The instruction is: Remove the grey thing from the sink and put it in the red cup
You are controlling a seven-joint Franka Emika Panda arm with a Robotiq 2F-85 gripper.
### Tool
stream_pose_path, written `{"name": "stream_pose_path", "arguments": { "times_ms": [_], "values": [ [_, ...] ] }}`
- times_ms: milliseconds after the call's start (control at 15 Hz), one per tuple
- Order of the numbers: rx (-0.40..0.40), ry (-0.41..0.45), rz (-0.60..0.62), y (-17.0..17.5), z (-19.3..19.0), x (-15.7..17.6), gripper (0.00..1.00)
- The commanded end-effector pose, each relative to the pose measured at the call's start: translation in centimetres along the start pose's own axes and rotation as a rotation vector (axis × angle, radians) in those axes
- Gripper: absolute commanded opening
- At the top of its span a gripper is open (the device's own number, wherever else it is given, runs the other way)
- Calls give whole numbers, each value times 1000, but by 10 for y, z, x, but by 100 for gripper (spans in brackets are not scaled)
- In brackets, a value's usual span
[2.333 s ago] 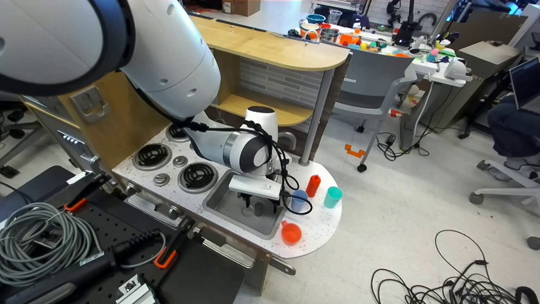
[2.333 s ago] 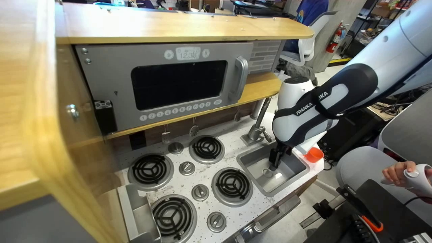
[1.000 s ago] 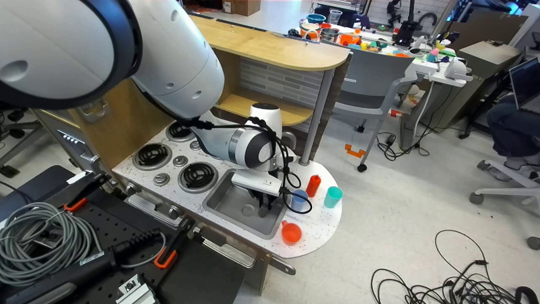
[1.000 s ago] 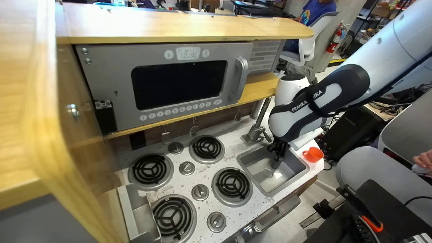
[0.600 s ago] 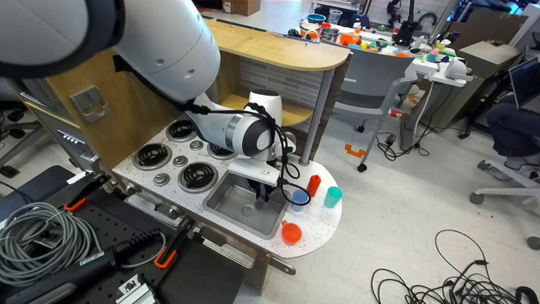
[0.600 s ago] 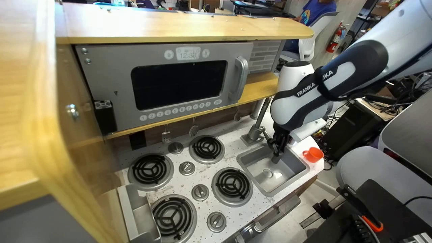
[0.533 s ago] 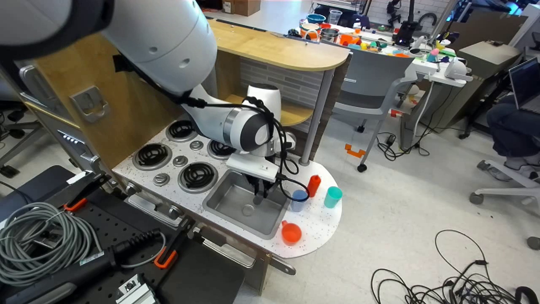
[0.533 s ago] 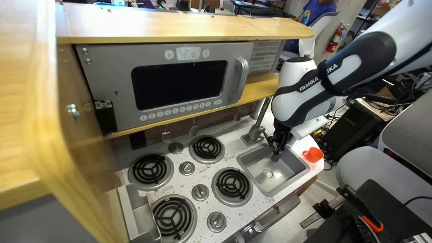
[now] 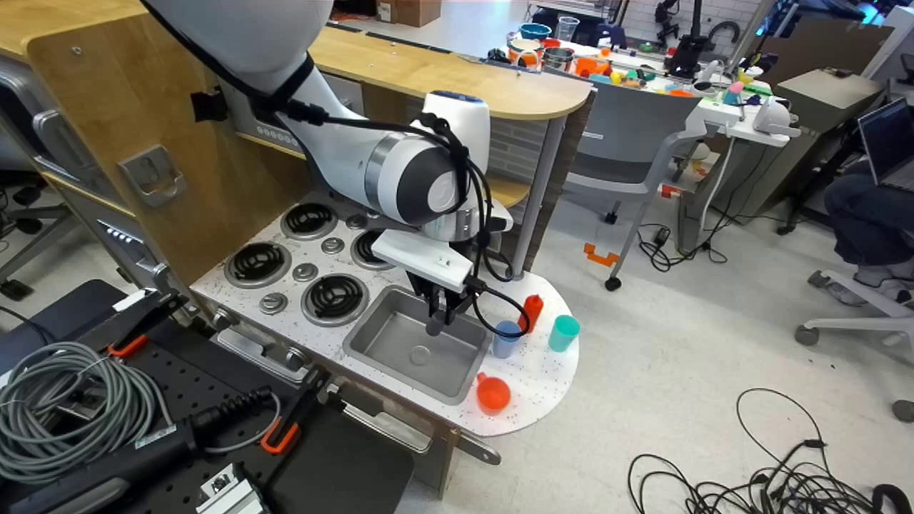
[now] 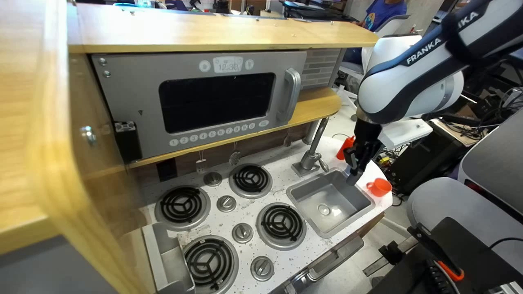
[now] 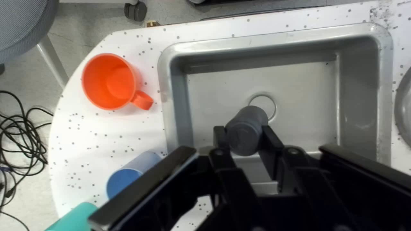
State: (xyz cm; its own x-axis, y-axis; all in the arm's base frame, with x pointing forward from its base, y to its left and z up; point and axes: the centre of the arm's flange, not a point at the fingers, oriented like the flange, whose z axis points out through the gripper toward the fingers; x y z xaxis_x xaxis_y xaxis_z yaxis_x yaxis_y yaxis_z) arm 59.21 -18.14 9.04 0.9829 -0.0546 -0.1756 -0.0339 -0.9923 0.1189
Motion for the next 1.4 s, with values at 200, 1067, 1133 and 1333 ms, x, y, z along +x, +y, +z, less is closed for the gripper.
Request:
{"name": "stream_pose_path", "arguments": {
  "times_ms": [200,1067,1133,1333],
  "values": [
    [-22,18,162,62,-42,-38,7],
    [-67,17,342,148,-2,-63,7],
    [-69,22,343,148,2,-62,7],
    [-70,26,323,144,19,-57,7]
  ]
}}
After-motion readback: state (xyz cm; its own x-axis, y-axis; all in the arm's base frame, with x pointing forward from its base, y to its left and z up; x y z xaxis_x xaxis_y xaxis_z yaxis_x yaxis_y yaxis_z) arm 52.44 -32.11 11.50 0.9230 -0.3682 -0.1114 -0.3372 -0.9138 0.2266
